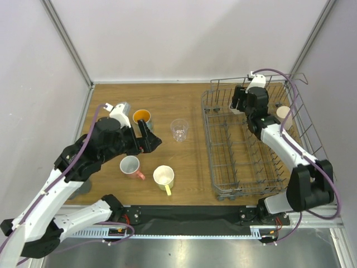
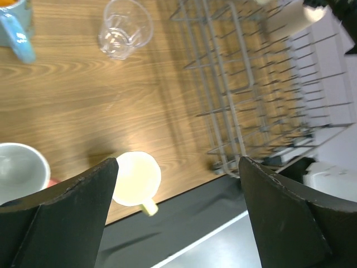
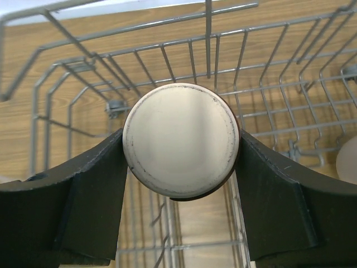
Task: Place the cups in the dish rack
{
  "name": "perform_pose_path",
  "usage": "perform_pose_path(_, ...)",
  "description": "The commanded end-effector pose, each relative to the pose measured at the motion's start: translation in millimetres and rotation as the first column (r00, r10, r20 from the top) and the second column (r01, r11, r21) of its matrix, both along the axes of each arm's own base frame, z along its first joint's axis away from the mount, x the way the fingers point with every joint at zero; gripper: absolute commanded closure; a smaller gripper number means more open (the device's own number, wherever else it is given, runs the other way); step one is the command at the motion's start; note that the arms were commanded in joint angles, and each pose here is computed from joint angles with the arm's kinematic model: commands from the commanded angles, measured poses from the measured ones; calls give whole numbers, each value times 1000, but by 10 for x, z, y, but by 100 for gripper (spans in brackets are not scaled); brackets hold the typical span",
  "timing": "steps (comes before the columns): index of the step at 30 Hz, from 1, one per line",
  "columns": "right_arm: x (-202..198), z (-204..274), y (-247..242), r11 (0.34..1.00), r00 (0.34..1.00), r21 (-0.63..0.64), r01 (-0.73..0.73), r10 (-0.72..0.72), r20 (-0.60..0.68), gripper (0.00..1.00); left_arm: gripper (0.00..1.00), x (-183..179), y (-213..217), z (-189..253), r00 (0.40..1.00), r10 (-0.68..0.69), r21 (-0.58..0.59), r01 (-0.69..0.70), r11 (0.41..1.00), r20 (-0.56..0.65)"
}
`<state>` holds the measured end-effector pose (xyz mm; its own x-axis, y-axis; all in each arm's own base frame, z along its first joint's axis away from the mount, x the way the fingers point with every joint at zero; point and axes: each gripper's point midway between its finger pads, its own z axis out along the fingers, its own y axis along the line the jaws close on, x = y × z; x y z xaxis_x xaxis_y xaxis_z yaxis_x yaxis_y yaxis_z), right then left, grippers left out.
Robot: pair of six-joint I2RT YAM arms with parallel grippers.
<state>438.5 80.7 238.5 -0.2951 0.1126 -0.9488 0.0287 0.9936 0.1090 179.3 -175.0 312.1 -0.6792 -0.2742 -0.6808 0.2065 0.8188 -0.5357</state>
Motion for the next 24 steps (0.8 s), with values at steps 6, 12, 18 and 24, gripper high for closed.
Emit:
perform_pose_path(6, 464, 32, -42, 995, 993, -93, 34, -23, 115, 100, 4, 77, -71, 87, 994, -104, 69, 101, 992, 36)
perform_pose_path(12, 658, -181, -184, 993, 993, -94, 75, -65, 98, 100, 4, 127, 46, -10, 998, -70, 107, 69, 992, 4)
perform_pose_path(18, 836, -317, -176, 992, 995, -101, 71, -63, 77, 100, 4, 150, 33, 21, 997, -75, 83, 74, 994, 7)
perform_pose_path(24, 905, -404, -189, 993, 996, -95, 76, -70, 64, 100, 4, 171, 51, 19, 998, -59, 82, 59, 995, -1)
